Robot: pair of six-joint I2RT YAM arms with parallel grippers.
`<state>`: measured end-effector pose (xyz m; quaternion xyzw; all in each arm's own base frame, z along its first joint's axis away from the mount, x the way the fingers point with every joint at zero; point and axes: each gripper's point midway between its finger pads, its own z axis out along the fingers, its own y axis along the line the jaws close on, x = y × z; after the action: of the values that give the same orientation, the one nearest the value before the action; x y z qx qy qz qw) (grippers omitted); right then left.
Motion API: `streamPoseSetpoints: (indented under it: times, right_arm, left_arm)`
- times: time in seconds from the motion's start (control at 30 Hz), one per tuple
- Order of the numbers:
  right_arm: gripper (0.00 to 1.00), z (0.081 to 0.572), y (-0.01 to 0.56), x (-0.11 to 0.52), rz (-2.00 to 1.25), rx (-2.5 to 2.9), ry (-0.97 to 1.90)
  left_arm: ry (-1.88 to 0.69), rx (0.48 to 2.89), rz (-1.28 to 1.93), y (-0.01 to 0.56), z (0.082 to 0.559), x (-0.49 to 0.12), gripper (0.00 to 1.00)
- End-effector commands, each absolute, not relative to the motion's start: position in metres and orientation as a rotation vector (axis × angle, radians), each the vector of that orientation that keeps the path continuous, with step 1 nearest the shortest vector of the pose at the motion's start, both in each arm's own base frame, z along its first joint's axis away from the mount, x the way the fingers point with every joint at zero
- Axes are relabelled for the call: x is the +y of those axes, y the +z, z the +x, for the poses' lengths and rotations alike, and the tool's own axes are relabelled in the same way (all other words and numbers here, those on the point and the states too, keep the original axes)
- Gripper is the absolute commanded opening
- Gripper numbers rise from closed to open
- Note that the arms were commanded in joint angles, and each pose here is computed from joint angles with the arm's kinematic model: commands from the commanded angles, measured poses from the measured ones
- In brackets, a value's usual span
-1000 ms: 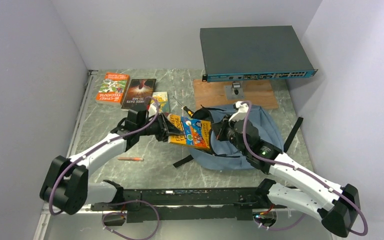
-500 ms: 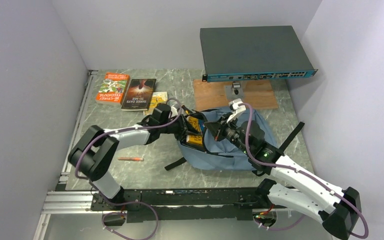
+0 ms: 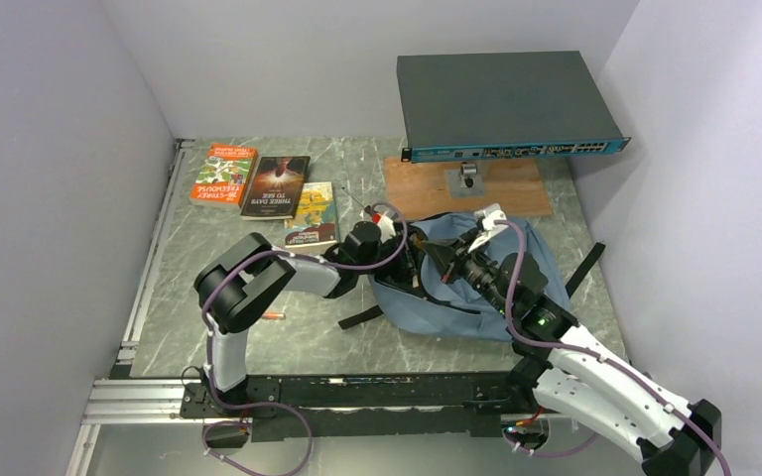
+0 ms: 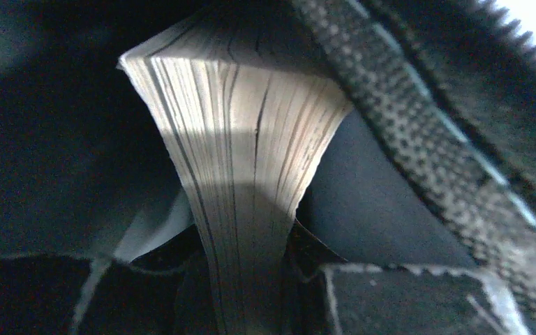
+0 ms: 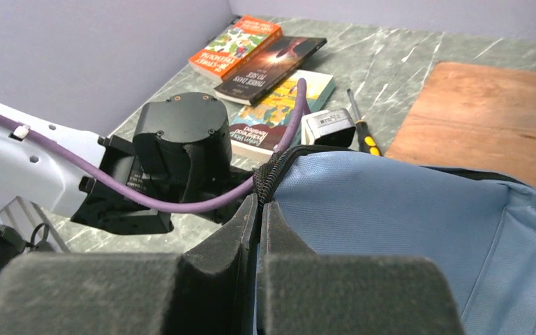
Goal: Pack the student bag
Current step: Place the book in the student bag.
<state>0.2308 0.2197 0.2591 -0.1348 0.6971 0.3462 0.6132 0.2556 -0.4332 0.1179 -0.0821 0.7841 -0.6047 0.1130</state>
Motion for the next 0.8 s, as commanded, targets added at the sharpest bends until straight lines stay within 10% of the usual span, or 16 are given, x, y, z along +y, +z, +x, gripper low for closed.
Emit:
streamPoseSetpoints:
  times: [0.0, 0.27, 0.57, 0.77]
  right_arm:
    - [0.00, 0.228, 0.313, 0.210, -0.308, 1.423, 0.814]
    - [0.01, 0.233, 0.216, 0.186, -0.266, 1.995, 0.532]
    - [0.50, 0.228, 0.168, 0.170, -0.202, 2.288, 0.320]
    - [0.66, 0.252, 0.167, 0.189, -0.233, 2.292, 0.280]
  left_arm:
    - [-1.713, 2.198, -0.048, 0.143, 0.263, -0.460, 0.00]
    - [-1.667, 2.218, -0.189, 0.125, 0.263, -0.434, 0.00]
    - [-1.758, 2.168, -0.235, 0.125, 0.259, -0.433, 0.00]
    - [-1.692, 2.247, -0.222, 0.112, 0.252, -0.434, 0.00]
